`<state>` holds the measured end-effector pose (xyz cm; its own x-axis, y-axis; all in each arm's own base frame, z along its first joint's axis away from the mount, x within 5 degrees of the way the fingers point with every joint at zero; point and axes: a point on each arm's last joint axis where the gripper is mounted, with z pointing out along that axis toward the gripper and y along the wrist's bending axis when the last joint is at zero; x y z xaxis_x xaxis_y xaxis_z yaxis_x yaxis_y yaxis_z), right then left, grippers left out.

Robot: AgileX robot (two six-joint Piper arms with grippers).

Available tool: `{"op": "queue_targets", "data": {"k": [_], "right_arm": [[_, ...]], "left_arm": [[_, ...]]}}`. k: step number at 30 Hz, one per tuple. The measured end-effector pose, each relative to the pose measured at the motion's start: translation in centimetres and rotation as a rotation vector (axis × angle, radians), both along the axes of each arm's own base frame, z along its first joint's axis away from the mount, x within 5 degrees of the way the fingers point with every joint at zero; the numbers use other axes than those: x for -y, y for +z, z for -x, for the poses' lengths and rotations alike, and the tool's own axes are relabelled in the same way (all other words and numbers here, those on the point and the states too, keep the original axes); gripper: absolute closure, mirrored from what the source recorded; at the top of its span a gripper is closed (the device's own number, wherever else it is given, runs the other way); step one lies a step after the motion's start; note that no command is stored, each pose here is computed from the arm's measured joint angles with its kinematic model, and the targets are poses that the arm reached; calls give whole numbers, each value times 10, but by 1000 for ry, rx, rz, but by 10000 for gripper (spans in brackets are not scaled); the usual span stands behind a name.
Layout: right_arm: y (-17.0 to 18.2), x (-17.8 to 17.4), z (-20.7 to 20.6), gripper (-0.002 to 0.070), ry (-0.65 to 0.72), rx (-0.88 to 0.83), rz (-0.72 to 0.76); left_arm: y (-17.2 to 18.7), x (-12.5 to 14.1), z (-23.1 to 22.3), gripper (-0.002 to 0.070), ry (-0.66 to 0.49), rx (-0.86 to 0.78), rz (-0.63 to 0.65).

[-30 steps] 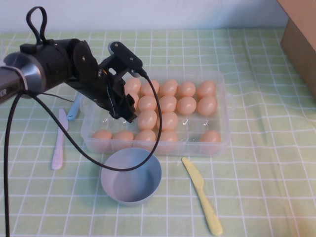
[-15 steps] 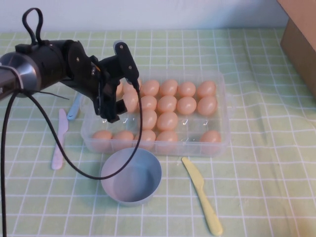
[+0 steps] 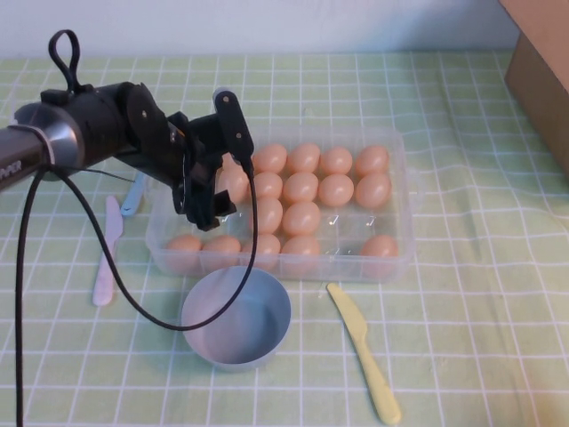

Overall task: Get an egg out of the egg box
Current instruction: Pick up the egg from the plastic box

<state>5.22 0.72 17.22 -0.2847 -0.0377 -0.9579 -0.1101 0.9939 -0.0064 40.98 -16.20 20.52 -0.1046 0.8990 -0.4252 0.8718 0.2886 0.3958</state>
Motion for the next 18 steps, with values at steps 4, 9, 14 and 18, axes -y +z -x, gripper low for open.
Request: {"op": "queue_targets", "data": {"k": [4, 9, 14, 18], "right_arm": [[0, 0, 0, 694, 0, 0, 0], [0, 0, 0, 694, 0, 0, 0], [0, 0, 0, 694, 0, 0, 0], [0, 0, 0, 694, 0, 0, 0]], "left_arm": [[0, 1, -3, 153, 9, 23, 12], [2, 4, -4, 153, 45, 25, 74], [2, 4, -8, 153, 71, 59, 102], [-5, 5, -11, 153, 86, 60, 111]]}}
